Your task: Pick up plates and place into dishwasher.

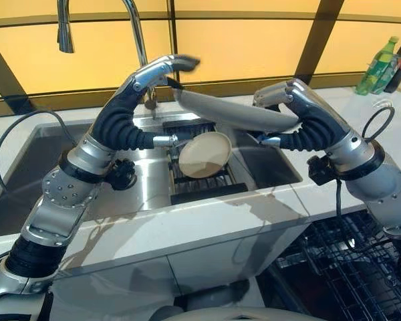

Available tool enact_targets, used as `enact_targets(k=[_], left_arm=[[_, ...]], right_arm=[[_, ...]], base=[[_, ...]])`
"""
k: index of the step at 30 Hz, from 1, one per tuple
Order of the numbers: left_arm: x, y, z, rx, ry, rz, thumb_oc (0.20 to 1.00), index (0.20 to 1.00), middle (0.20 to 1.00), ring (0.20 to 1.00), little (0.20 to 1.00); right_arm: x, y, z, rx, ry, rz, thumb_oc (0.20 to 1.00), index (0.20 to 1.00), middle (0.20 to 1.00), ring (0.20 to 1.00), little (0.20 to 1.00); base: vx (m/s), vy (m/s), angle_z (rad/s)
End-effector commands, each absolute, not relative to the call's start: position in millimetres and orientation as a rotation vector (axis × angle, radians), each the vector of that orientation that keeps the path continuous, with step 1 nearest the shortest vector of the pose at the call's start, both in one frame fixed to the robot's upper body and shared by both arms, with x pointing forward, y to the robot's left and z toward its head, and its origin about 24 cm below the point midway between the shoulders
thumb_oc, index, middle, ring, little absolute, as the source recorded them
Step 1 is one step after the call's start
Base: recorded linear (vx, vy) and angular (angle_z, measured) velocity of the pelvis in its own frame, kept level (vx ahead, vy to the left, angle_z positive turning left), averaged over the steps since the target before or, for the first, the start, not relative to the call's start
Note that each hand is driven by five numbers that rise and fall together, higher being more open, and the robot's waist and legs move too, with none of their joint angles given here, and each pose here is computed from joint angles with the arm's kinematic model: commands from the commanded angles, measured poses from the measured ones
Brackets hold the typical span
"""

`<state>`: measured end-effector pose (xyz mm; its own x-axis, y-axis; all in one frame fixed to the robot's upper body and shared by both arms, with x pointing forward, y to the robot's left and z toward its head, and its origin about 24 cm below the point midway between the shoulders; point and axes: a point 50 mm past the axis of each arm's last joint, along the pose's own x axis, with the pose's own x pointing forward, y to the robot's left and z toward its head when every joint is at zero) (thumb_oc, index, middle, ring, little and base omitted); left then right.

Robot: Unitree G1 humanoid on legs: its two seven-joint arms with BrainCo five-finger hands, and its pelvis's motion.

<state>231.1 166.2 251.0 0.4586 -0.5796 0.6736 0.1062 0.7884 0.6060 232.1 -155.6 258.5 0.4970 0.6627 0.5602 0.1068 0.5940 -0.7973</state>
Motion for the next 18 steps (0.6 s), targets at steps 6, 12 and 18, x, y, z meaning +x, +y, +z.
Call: enact_targets(k=[6,12,18], left_arm=[[238.8,185.2,252.6,0.368,-0.995,-0.272,1.000,1.000,1.000,1.000,1.000],[241.5,188.5,254.8,0.362,-0.995,-0.230,1.000,1.000,1.000,1.000,1.000],[242.4,204.5,255.1,0.383,-0.982,-0.144,1.000,1.000,1.000,1.000,1.000]], right_arm=[[234.1,-185.4,279.6,-0.872,-1.095,0.114,0.200,0.200,0.200,0.200,0.200],[236.7,-198.5,279.8,-0.910,-1.064,0.015,0.200,0.200,0.200,0.200,0.200],[232.8,-225.8,274.9,-0.979,-0.991,-0.137,0.200,0.200,0.200,0.200,0.200]], base=[[-0.01,0.029,-0.14],[0.00,0.040,-0.15],[0.01,0.061,-0.17]])
